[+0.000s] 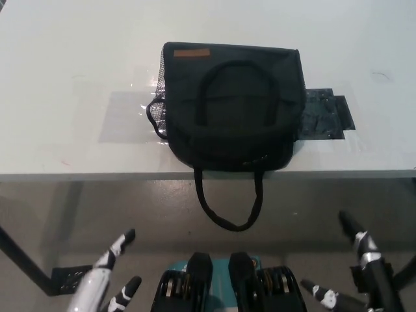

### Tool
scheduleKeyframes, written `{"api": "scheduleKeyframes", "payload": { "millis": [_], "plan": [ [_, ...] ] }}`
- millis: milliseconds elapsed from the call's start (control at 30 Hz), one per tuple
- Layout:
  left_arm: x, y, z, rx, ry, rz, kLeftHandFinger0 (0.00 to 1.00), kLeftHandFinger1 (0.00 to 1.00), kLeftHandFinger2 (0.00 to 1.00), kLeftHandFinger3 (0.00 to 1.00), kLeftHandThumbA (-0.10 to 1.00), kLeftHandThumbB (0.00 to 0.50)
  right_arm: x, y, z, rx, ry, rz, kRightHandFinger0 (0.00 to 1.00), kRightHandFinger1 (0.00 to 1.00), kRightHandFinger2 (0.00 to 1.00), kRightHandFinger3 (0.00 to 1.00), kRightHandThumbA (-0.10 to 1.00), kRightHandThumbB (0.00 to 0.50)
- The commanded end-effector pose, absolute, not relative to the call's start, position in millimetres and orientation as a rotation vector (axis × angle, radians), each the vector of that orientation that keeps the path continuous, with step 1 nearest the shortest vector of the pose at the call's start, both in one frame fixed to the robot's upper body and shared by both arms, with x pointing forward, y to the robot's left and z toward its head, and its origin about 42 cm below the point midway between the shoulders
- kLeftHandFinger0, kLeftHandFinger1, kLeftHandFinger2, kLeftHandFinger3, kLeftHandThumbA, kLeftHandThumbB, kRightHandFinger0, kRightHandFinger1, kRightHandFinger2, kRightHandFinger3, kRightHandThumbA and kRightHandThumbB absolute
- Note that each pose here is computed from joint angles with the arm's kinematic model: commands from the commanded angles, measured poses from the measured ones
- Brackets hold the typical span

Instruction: A soft travel bag is kept infront of the robot in the middle of the desk and the robot uses both its hands to press it to reduce its size

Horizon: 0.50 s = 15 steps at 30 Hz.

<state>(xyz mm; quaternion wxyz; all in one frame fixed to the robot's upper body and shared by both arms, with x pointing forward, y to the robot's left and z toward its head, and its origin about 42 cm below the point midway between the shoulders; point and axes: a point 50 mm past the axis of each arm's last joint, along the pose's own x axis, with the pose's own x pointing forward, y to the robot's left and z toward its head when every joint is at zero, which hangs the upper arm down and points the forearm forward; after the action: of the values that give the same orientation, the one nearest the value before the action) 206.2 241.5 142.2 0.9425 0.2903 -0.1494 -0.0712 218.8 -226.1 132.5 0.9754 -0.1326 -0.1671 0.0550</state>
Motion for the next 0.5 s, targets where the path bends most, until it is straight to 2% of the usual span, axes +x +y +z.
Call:
{"api": "scheduleKeyframes", "payload": {
  "millis": [0, 100, 200, 300, 367, 467],
  "plan": [
    [200, 239, 247, 0.959, -0.721, -0.03, 1.0, 1.0, 1.0, 1.0, 1.0, 0.346, 223, -231, 236, -0.574, -0.718, 0.084, 1.0, 1.0, 1.0, 1.0, 1.0, 0.242],
    [213, 239, 291, 1.035, -0.846, 0.013, 1.0, 1.0, 1.0, 1.0, 1.0, 0.363, 241, -226, 265, -0.61, -0.795, 0.086, 1.0, 1.0, 1.0, 1.0, 1.0, 0.236],
    [229, 239, 314, 1.064, -0.909, 0.031, 1.0, 1.0, 1.0, 1.0, 1.0, 0.368, 255, -218, 284, -0.589, -0.82, 0.096, 1.0, 1.0, 1.0, 1.0, 1.0, 0.228],
    [255, 235, 344, 1.143, -0.936, 0.015, 1.0, 1.0, 1.0, 1.0, 1.0, 0.352, 278, -204, 310, -0.562, -0.838, 0.105, 1.0, 1.0, 1.0, 1.0, 1.0, 0.224],
    [277, 230, 364, 1.209, -0.951, 0.008, 1.0, 1.0, 1.0, 1.0, 1.0, 0.32, 297, -198, 327, -0.569, -0.835, 0.112, 1.0, 1.0, 1.0, 1.0, 1.0, 0.219],
    [311, 220, 382, 1.298, -0.946, 0.016, 1.0, 1.0, 1.0, 1.0, 1.0, 0.32, 324, -191, 344, -0.58, -0.835, 0.11, 1.0, 1.0, 1.0, 1.0, 1.0, 0.213]
  ]
}}
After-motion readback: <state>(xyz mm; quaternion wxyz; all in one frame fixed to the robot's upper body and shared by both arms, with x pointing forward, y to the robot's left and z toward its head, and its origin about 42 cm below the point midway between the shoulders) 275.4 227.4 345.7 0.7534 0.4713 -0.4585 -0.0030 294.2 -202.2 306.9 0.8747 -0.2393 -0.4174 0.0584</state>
